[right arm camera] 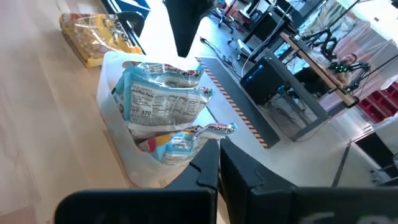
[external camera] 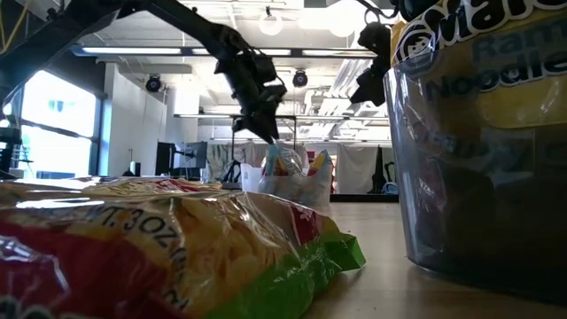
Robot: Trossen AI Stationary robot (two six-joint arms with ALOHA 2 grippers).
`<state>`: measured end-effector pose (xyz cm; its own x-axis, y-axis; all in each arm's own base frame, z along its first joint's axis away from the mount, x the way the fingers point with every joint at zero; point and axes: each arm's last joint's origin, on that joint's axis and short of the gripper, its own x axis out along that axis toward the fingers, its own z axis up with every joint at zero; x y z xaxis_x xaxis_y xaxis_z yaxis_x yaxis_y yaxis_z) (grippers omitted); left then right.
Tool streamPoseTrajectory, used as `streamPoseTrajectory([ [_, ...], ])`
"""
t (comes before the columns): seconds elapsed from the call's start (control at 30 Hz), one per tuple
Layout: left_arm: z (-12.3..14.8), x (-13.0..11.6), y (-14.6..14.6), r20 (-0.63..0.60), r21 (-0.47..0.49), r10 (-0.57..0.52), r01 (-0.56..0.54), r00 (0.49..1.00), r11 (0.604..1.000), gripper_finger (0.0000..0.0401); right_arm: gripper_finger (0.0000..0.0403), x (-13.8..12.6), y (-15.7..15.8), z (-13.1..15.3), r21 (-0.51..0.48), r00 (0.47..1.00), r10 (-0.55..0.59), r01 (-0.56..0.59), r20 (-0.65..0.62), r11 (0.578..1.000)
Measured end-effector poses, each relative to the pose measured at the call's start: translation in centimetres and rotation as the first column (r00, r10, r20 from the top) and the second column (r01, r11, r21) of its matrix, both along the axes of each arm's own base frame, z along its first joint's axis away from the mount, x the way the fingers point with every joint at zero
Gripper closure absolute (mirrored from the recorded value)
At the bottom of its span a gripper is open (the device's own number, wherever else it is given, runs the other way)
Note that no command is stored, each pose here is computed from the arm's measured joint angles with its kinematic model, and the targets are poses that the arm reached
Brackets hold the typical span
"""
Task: Sort Maruchan noodles
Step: Put the yellow noodle pack into the black bin
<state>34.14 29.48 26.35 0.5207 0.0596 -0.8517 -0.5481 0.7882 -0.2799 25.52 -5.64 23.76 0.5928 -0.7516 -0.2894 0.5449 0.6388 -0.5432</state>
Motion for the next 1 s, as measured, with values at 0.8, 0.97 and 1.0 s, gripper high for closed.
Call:
streamPoseTrajectory([
  [0.8, 0.9, -16.5, -9.3, 0.058, 0.164, 0.366, -0.371, 0.929, 0.914, 0.0375, 0.0403, -3.0, -0.5, -3.1, 0.004, 0.951, 0.154, -0.161, 0.267, 0.987],
  [0.97, -1.6, -18.4, -8.2, -0.010, 0.125, 0.440, -0.435, 0.898, 0.892, 0.0335, 0.0403, -3.0, -0.5, -3.1, 0.006, 0.950, 0.156, -0.163, 0.271, 0.987],
  [1.0, -2.0, -18.6, -7.9, -0.025, 0.123, 0.446, -0.440, 0.895, 0.889, 0.0325, 0.0403, -3.0, -0.5, -3.1, 0.007, 0.950, 0.158, -0.166, 0.271, 0.986],
])
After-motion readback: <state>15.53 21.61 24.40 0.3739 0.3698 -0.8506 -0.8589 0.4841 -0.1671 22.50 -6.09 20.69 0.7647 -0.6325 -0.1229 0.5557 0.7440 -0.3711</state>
